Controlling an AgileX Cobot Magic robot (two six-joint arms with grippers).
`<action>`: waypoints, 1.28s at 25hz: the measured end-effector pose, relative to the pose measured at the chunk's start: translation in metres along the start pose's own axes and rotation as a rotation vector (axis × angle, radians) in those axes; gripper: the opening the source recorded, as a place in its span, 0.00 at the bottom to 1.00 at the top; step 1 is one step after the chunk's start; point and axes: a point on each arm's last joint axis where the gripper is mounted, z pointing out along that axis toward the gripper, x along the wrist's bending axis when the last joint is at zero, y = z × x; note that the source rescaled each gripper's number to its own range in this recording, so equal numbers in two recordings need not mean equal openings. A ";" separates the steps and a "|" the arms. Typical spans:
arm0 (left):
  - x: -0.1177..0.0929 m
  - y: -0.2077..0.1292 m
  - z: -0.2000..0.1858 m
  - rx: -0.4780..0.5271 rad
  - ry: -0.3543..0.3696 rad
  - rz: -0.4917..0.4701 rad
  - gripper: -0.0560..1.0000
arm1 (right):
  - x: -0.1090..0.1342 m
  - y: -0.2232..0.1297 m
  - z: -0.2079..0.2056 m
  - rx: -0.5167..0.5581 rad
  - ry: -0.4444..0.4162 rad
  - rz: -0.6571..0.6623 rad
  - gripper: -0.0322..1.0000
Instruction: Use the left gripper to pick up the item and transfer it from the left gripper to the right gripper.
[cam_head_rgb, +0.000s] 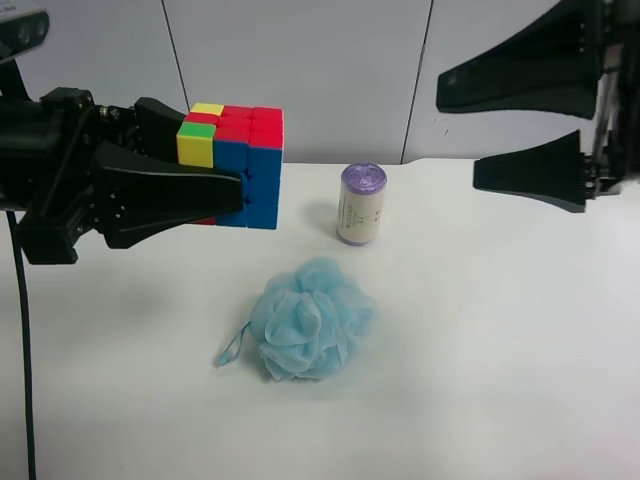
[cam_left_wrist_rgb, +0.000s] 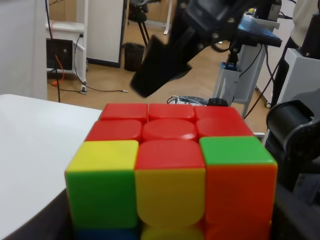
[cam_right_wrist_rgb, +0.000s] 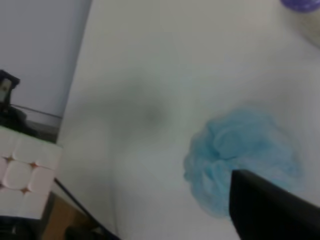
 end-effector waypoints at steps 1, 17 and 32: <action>0.000 0.000 0.000 0.000 0.000 0.003 0.05 | -0.002 0.002 0.004 0.004 0.032 0.010 1.00; 0.000 0.000 0.000 0.000 0.000 0.029 0.05 | -0.044 0.002 0.091 0.178 0.329 0.343 1.00; 0.000 0.000 0.000 0.000 0.000 0.037 0.05 | -0.038 -0.019 0.114 0.297 0.350 0.360 1.00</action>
